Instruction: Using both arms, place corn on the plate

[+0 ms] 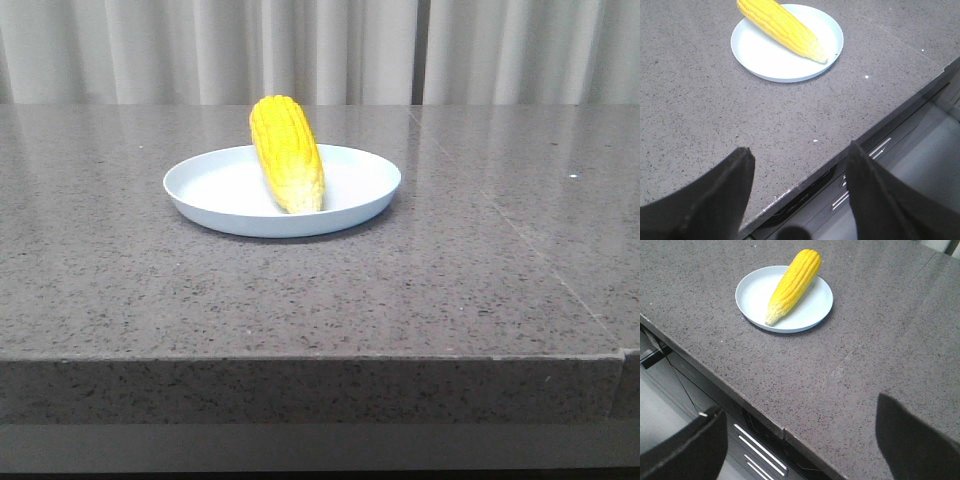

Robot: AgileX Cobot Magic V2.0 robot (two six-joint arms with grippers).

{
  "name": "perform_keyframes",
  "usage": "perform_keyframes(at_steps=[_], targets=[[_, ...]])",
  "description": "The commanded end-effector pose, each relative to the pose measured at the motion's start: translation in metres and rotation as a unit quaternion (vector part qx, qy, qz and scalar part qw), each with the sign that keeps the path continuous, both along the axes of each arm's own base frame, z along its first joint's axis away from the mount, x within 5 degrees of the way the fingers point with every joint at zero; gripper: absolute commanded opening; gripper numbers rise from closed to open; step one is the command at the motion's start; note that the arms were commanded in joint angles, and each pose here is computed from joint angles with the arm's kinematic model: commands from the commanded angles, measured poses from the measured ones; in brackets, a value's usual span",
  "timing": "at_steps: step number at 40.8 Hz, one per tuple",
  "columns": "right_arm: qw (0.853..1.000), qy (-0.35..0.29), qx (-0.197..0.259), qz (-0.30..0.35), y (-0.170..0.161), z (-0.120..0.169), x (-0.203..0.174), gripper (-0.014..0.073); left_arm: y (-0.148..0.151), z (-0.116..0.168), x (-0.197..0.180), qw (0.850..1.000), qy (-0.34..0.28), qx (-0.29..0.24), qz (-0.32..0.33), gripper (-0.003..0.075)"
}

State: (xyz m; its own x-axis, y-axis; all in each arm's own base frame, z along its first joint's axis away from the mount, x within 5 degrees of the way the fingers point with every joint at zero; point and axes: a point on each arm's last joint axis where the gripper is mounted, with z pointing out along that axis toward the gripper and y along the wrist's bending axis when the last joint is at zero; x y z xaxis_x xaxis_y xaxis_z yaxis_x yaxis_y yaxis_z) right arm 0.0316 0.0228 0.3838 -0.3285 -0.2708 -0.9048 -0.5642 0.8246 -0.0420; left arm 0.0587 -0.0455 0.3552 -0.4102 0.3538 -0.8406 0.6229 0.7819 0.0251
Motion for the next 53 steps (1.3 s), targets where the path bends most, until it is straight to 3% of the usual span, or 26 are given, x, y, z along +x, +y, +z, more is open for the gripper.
perform_keyframes(at_steps=[1, 12, 16, 19, 27, 32, 53], targets=[[0.999, -0.047, 0.018, -0.003, -0.0021, 0.0109, -0.0015, 0.0625, -0.0020, 0.0131, 0.0020, 0.999, -0.035, -0.032, 0.001, 0.0409], [0.999, -0.047, 0.021, -0.002, -0.0003, 0.0082, 0.0007, 0.0625, -0.0020, 0.0131, 0.0020, 0.999, -0.035, -0.032, 0.001, 0.0404], [0.998, -0.052, 0.025, -0.002, -0.0002, 0.0093, 0.0010, 0.0599, -0.0020, 0.0131, 0.0020, 0.999, -0.035, -0.032, 0.001, 0.0349], [0.998, -0.055, 0.026, -0.002, -0.0001, 0.0099, 0.0012, 0.0514, -0.0020, 0.0131, 0.0020, 0.999, -0.035, -0.032, 0.001, 0.0282], [0.998, -0.056, 0.027, -0.002, 0.0000, 0.0102, 0.0013, 0.0092, -0.0020, 0.0131, 0.0020, 0.999, -0.035, -0.032, 0.001, 0.0062], [0.998, -0.056, 0.027, -0.002, 0.0000, 0.0102, 0.0013, -0.0092, -0.0020, 0.0131, 0.0020, 0.999, -0.035, -0.032, 0.001, -0.0020], [0.998, -0.056, 0.027, -0.002, 0.0000, 0.0102, 0.0013, -0.0087, -0.0020, 0.0131, 0.0020, 0.999, -0.035, -0.032, 0.001, -0.0020]])
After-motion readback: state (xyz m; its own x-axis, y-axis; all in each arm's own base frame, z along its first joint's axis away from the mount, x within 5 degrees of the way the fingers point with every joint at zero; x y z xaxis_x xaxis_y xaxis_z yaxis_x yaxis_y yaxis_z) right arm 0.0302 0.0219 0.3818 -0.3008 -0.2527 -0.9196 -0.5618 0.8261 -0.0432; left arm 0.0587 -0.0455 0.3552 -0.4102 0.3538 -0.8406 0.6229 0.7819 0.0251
